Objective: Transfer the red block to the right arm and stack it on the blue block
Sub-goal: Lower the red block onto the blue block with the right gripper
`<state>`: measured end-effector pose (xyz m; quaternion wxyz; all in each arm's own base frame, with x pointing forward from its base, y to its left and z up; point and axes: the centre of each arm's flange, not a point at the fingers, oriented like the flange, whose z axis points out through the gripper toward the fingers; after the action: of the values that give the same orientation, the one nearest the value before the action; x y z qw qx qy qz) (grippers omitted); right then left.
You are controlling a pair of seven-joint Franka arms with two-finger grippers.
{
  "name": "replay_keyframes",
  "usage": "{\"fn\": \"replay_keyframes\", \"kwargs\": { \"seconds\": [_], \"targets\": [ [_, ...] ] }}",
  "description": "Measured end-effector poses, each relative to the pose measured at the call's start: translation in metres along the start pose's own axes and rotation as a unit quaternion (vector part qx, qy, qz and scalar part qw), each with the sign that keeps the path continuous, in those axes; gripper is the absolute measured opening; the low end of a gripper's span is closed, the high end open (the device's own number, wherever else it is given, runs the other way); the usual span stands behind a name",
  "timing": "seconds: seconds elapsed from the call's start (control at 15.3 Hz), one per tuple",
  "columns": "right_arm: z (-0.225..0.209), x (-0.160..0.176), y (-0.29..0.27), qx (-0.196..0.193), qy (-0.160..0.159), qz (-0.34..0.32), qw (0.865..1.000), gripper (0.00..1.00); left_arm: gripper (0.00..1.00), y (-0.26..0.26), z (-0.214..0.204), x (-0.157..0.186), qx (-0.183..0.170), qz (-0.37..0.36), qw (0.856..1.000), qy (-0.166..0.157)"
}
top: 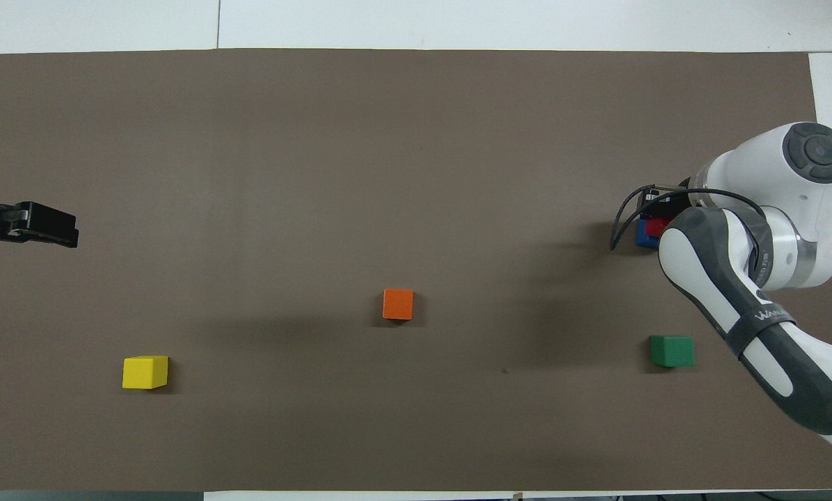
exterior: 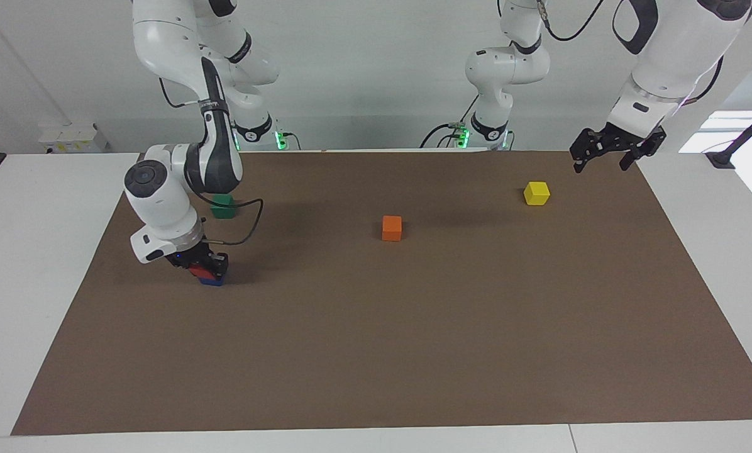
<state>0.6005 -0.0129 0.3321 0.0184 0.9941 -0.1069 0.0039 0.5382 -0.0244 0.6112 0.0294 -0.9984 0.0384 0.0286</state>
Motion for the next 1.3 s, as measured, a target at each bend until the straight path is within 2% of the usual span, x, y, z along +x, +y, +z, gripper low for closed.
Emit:
{"fn": "replay_keyframes", "kwargs": {
  "seconds": [0.72, 0.91, 0.98, 1.11, 1.17, 1.3],
  "targets": [
    [0.000, 0.001, 0.006, -0.001, -0.003, 0.005, 1.000, 0.57, 1.00, 0.011, 0.001, 0.004, 0.001, 0.015, 1.000, 0.013],
    [0.000, 0.000, 0.006, -0.001, -0.003, 0.005, 1.000, 0.57, 1.00, 0.014, 0.001, 0.006, -0.012, 0.015, 1.000, 0.021],
    [0.001, 0.000, 0.006, -0.001, -0.004, 0.005, 1.000, 0.62, 1.00, 0.015, 0.001, 0.006, -0.017, 0.014, 1.000, 0.022],
    [0.002, -0.001, 0.006, -0.002, -0.006, 0.005, 1.000, 0.83, 1.00, 0.015, 0.000, 0.006, -0.021, 0.013, 0.999, 0.022],
    [0.002, -0.001, 0.006, -0.002, -0.006, 0.005, 1.000, 0.90, 1.00, 0.015, 0.000, 0.006, -0.021, 0.007, 0.999, 0.023],
    [0.002, -0.001, 0.006, -0.002, -0.006, 0.005, 1.000, 0.90, 1.00, 0.015, 0.000, 0.006, -0.022, -0.012, 0.999, 0.023]
  ]
}}
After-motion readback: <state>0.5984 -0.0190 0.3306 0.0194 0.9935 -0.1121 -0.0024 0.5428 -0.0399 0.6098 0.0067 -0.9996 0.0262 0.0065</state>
